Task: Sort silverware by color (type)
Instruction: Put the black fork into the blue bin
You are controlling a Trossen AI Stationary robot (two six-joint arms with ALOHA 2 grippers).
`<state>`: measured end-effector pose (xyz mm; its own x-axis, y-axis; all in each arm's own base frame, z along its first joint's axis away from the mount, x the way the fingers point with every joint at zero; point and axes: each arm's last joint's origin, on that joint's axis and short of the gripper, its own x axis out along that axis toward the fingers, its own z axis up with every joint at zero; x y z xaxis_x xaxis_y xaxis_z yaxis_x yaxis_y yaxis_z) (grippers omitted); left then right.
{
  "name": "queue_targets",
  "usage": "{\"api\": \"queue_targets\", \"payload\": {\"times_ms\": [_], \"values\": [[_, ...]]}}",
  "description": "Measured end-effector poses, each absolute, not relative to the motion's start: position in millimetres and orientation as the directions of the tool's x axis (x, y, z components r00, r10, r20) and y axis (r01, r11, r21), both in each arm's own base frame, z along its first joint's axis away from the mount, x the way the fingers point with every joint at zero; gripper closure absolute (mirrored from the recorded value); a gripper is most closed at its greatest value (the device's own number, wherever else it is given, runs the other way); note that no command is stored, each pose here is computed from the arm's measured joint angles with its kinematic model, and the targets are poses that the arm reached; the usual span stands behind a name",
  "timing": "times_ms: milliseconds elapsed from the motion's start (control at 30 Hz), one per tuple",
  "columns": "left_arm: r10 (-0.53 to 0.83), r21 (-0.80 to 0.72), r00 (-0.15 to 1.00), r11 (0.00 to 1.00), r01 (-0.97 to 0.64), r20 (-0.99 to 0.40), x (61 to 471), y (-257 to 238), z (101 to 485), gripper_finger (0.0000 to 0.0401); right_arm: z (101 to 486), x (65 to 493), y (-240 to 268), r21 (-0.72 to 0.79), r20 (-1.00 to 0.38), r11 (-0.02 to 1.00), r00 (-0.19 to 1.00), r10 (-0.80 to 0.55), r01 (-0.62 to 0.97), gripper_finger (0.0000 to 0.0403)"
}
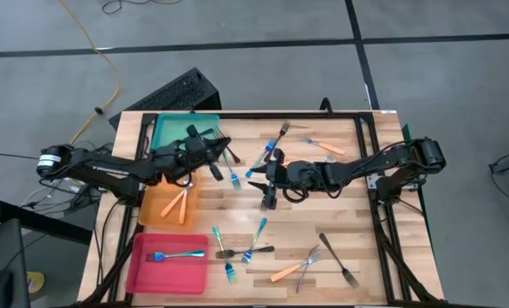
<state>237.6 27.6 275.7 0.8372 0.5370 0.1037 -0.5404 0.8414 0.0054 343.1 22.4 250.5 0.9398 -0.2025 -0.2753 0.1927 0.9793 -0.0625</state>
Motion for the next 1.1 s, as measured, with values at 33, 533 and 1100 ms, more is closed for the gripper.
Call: {"api": "queue_targets", "payload": {"times_ms": [33, 533, 1100], "values": [[0.550, 0.016, 0.831, 0.833, -0.553, 0.083, 234, 30, 276, 0.0401, 249, 343, 22, -0.058, -0.287, 0.979, 0.936, -0.203, 0.194, 0.0193], [0.766, 0.191, 0.603, 0.641, -0.743, -0.223, 202, 78, 253, 0.0401, 239, 339, 22, -0.056, -0.385, 0.978, 0.899, -0.206, 0.200, 0.0193], [0.846, 0.503, 0.330, 0.519, -0.691, -0.419, 186, 124, 288, 0.0401, 238, 339, 22, -0.044, -0.396, 0.977, 0.895, -0.207, 0.206, 0.0193]]}}
